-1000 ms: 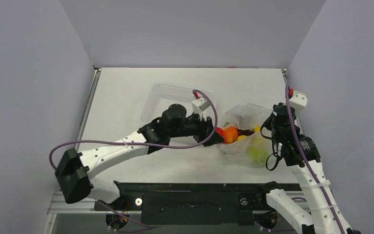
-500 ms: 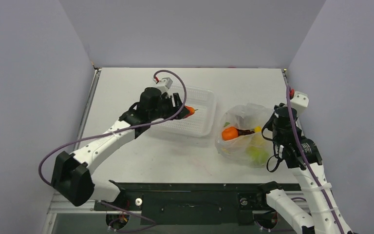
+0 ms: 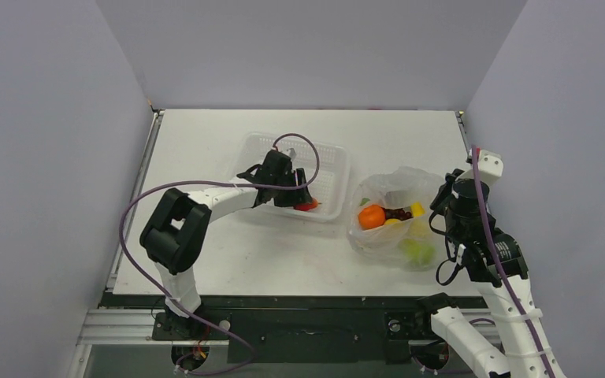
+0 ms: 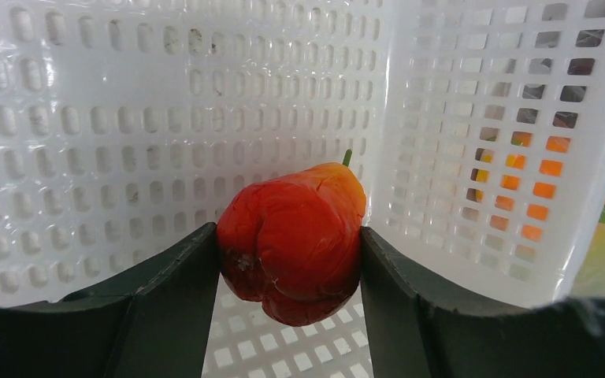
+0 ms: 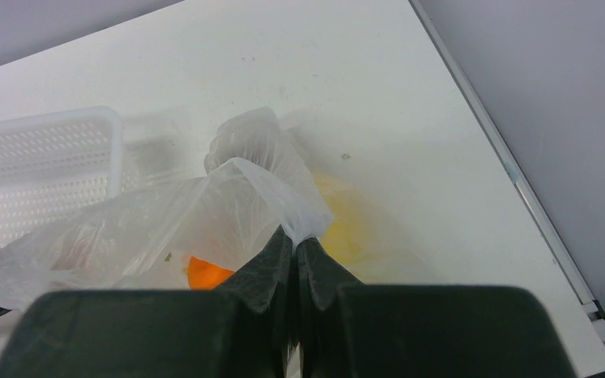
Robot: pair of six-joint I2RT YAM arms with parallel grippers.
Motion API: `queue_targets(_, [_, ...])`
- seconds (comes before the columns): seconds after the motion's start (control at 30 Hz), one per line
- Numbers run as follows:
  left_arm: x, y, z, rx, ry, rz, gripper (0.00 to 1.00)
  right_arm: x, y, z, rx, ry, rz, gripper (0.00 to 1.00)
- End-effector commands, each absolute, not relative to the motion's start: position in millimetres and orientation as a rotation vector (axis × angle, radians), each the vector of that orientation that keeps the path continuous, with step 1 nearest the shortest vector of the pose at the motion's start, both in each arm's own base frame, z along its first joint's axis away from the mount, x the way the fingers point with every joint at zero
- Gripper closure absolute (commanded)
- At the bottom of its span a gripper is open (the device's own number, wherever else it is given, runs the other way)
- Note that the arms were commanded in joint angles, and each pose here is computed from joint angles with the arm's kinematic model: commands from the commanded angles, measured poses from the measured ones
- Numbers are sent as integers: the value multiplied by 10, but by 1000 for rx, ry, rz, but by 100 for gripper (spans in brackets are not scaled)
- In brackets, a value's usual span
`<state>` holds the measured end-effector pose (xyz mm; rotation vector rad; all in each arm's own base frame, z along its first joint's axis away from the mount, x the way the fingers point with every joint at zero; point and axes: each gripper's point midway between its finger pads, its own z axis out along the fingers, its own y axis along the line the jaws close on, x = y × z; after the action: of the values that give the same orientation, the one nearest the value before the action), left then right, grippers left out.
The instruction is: Take the fake fruits out of the plastic bag
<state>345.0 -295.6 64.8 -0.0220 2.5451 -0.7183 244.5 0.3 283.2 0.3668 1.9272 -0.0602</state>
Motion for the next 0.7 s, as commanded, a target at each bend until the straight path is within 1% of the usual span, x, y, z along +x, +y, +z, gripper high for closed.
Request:
queue_targets(0.0, [3670,-3322,954,30,2416,-891,54,2505,98,2938,339,1888,-3,100])
queue_targets(0.03, [3643,-3371,959,40,2416,-915,47,2506,102,2938,338,1887,0,100])
queue_targets(0.1, [3593,-3444,988,59,2411,-958,39,2504,116,2939,331,1888,7,100])
queue_targets(0.23, [3544,-3428,1047,88,2390,-959,32,2501,116,2933,331,1884,9,100])
queue_targets(0.37, [3519,-3369,1218,118,2354,-941,28,2510,146,2927,321,1888,24,100])
queue_targets(0.53, [3479,-3204,1509,127,2305,-878,28,2527,185,2923,311,1893,42,100])
queue_targets(0.67, [3315,-3162,1890,166,2201,-946,28,2525,241,2917,281,1902,69,100])
